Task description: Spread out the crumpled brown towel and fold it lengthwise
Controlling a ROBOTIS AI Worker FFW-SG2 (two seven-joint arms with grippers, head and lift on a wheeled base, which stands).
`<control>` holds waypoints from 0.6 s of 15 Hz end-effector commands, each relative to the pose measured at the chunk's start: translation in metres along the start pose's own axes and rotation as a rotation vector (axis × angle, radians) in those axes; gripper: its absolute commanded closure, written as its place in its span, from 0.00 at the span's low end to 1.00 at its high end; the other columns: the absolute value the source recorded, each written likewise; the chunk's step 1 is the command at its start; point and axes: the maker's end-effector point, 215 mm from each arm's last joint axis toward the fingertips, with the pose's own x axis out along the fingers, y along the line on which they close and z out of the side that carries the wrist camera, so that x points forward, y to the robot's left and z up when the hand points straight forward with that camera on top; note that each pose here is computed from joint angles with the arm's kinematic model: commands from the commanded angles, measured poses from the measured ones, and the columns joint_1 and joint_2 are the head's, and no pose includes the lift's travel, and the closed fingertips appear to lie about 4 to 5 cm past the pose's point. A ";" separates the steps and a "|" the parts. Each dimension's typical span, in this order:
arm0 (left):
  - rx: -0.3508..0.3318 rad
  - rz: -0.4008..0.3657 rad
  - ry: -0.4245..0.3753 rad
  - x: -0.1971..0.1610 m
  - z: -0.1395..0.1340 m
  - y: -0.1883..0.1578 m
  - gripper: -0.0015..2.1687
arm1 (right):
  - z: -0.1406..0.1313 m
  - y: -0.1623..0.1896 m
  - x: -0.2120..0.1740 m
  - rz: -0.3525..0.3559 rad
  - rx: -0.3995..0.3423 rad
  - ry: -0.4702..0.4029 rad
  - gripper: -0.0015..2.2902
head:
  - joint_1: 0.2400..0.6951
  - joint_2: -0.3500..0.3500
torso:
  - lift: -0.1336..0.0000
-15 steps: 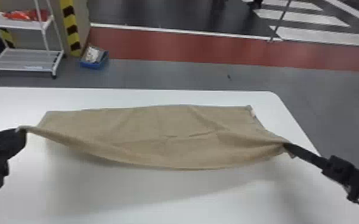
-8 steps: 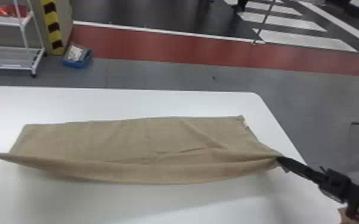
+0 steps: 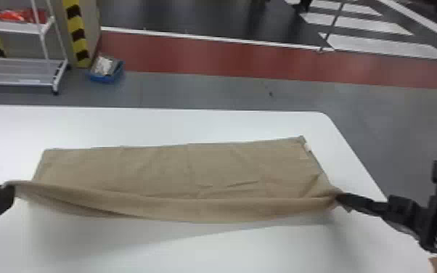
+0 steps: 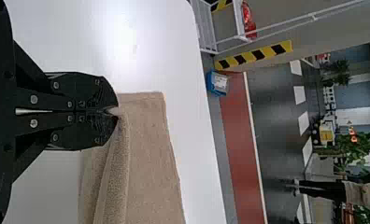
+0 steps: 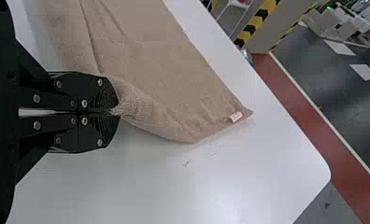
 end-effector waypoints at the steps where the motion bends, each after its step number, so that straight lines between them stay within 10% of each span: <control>1: 0.002 0.004 0.005 0.003 -0.001 0.003 0.72 | 0.007 -0.023 -0.011 -0.040 -0.068 -0.058 0.18 | 1.00 0.18 | 0.07; 3: 0.003 0.006 -0.004 0.004 0.004 0.004 0.72 | 0.045 -0.031 -0.032 -0.049 -0.155 -0.184 0.02 | 1.00 0.15 | 0.07; 6: 0.001 0.000 -0.007 0.004 0.006 0.002 0.72 | 0.100 -0.014 -0.076 -0.061 -0.501 -0.376 0.03 | 1.00 0.09 | 0.07; 9: -0.002 -0.001 0.013 0.002 -0.001 0.001 0.72 | 0.091 -0.004 -0.093 -0.046 -0.734 -0.424 0.18 | 1.00 0.04 | 0.07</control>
